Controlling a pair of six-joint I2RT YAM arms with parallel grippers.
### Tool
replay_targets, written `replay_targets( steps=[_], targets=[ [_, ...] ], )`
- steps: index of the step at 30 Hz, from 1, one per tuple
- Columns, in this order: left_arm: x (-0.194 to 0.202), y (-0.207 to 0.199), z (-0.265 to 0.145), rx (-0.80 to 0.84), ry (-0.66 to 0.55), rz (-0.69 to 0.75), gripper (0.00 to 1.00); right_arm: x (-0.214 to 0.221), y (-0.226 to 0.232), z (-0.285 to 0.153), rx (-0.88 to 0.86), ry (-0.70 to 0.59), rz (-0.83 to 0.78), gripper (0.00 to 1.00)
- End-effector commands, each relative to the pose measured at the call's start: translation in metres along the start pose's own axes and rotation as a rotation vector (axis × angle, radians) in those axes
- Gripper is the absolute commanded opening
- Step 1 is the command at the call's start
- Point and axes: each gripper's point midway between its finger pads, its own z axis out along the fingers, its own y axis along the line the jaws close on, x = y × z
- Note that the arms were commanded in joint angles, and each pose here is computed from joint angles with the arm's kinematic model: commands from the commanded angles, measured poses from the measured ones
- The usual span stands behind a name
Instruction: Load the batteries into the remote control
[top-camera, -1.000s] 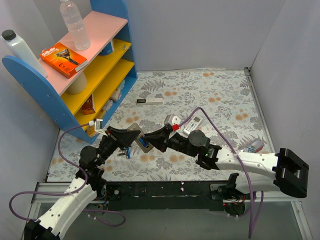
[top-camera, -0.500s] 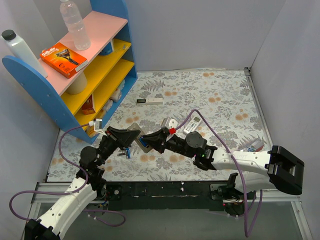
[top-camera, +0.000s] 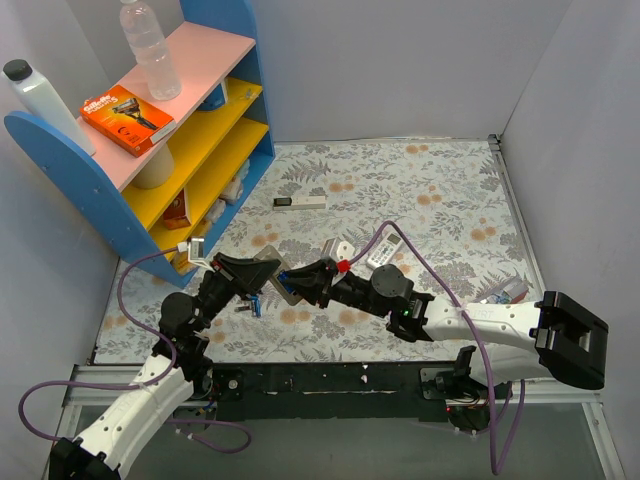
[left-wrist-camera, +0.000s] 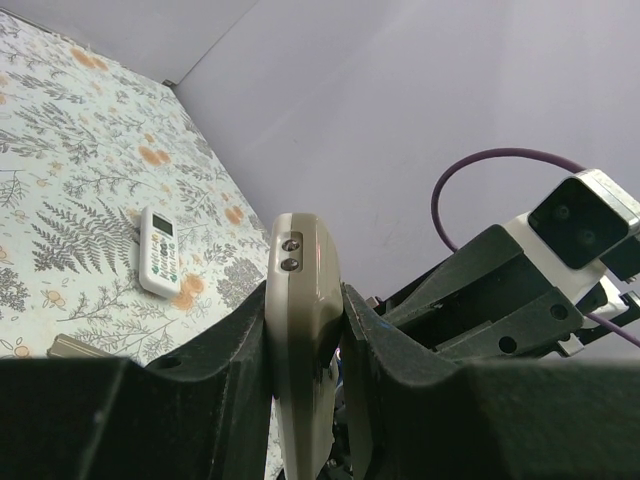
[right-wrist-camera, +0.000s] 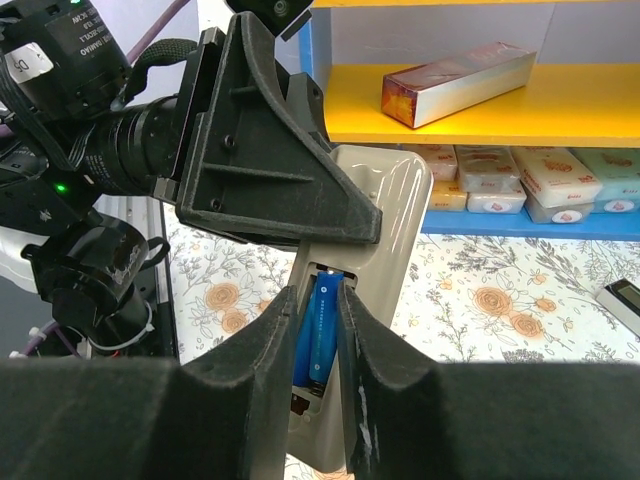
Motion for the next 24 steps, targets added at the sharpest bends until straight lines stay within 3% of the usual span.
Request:
replay_targets(
  steps=[1,10,24],
  targets=[
    [0.0,-0.008,-0.001,0.039,-0.002,-0.001,0.0,-0.001,-0.008,-0.001,0.038,-0.002,-0.027,0.31],
    [0.003,-0.001,-0.001,0.01,0.012,-0.018,0.0,0.0,-0.01,0.0,0.053,0.006,-0.024,0.34],
    [0.015,0.014,0.002,-0.056,0.072,-0.054,0.0,-0.039,0.006,-0.022,-0.052,0.022,-0.174,0.57]
  ],
)
